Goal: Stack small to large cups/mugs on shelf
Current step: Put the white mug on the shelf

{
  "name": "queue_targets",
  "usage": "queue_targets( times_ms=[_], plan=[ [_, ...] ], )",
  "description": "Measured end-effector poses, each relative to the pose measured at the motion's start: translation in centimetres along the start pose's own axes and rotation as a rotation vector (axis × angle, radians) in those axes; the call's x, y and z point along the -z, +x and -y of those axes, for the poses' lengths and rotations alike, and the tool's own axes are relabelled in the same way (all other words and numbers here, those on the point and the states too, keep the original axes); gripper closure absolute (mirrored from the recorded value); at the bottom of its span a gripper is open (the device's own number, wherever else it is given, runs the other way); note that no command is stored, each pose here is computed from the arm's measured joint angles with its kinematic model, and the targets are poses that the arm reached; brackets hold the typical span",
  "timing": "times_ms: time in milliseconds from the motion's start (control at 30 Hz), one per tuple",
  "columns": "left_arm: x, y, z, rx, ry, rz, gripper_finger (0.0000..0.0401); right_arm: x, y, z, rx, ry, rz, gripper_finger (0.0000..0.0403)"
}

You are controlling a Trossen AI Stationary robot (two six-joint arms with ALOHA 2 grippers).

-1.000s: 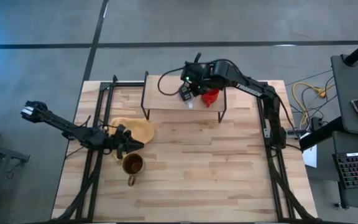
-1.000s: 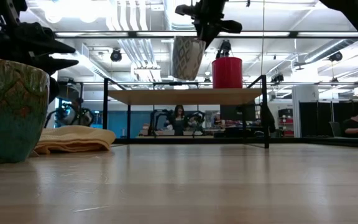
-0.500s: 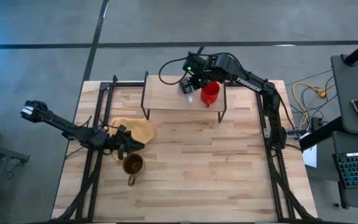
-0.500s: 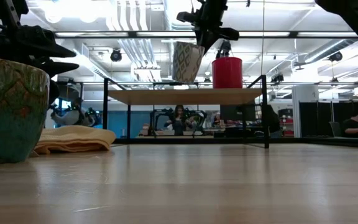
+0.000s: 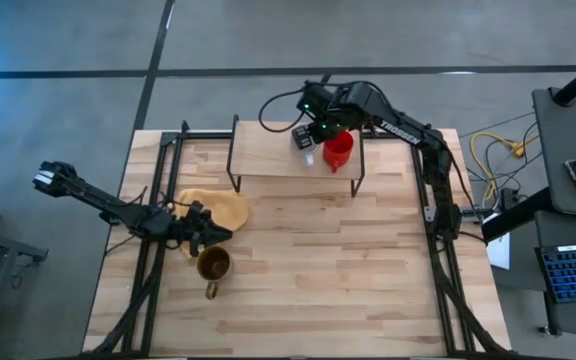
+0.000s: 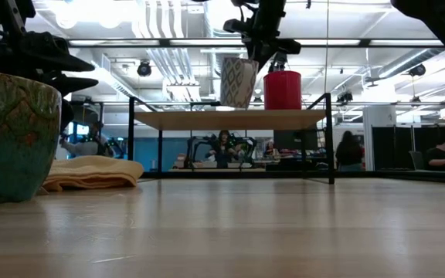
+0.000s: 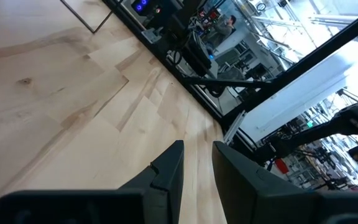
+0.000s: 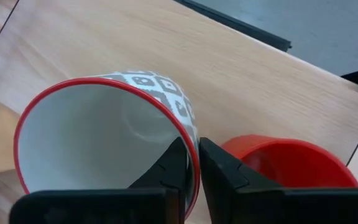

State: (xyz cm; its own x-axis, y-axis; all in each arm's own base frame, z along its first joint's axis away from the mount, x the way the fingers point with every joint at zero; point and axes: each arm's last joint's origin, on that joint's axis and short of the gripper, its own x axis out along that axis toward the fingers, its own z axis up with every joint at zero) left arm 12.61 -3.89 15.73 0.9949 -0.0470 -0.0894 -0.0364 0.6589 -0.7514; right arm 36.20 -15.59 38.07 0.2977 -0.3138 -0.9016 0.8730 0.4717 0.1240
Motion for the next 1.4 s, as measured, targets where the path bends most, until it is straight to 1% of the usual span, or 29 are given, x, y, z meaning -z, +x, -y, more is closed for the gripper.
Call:
queue_targets(
  times_ms=[267, 600, 800, 1400],
  plan=[
    [0.0, 0.0, 0.0, -0.001, 0.000, 0.000, 0.0331, -0.1, 0.5, -0.3, -0.031, -0.012, -0.004, 0.0376],
    [0.0, 0.0, 0.0, 0.001, -0.001, 0.001, 0.0331, 0.1, 1.7, -0.4, -0.023, -0.026, -0.018, 0.0375],
    [0.0, 0.0, 0.0, 0.001, 0.000, 0.001, 0.0331, -0.1, 1.4, -0.5, -0.040, -0.023, 0.004, 0.0374],
    [0.0, 0.0, 0.0, 0.000, 0.000, 0.000, 0.0331, 0.1, 1.7, -0.5, -0.043, -0.035, -0.019, 0.0374]
  ],
)
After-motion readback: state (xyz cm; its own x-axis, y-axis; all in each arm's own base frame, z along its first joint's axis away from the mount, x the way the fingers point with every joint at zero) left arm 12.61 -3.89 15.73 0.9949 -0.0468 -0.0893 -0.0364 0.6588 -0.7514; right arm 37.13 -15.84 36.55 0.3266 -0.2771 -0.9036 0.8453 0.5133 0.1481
